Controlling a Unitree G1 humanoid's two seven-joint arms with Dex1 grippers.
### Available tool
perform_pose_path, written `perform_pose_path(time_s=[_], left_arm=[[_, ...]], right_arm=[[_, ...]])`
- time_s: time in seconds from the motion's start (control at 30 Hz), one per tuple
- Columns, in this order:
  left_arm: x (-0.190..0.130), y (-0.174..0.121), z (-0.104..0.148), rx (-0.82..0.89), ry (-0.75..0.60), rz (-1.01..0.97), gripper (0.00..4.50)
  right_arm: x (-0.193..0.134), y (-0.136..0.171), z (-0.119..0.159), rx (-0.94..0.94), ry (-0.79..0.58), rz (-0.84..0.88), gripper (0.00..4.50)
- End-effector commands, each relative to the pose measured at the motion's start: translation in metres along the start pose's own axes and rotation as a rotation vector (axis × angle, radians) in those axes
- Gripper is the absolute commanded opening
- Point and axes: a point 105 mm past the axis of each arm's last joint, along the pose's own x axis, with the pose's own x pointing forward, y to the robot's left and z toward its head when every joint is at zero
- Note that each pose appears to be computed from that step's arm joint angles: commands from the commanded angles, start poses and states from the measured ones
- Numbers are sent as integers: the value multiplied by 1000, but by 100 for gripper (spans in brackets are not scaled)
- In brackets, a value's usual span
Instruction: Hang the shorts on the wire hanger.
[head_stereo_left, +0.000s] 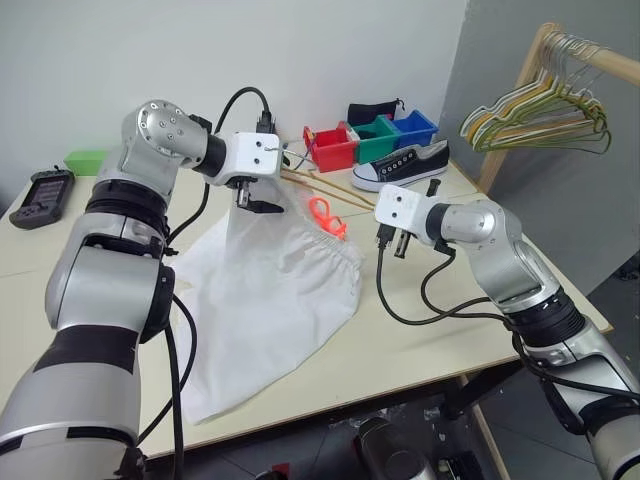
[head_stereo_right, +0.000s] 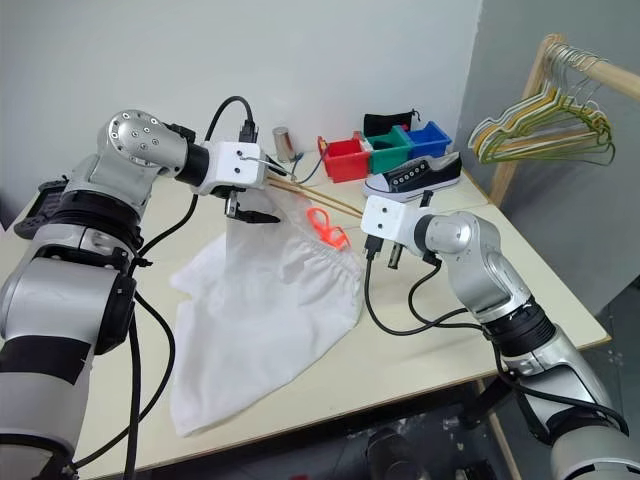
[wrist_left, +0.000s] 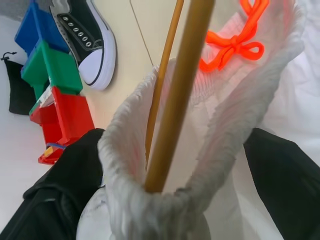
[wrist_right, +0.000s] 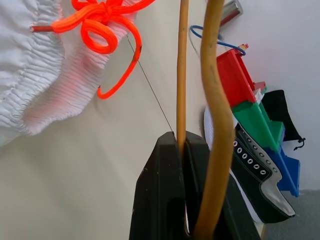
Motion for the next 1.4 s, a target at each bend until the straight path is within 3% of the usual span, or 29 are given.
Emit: perform_pose_path(time_s=[0.03, 0.2, 0.47, 0.9, 1.4], left_arm=[[-10, 12, 7, 39, 4, 51, 448], [-2, 17, 8, 38, 2, 103, 448], [-13, 20, 9, -10, -47, 117, 448], [-28, 29, 24, -55, -141, 119, 448], [-9, 14, 12, 16, -50, 52, 448]], right_arm=[[-9, -16, 21, -63, -73, -60, 0], [-8, -15, 26, -140, -80, -67, 0], [-7, -14, 9, -1, -62, -68, 0], [-3, -16, -22, 68, -13, -37, 0], [-6, -24, 18, -67, -101, -69, 0]])
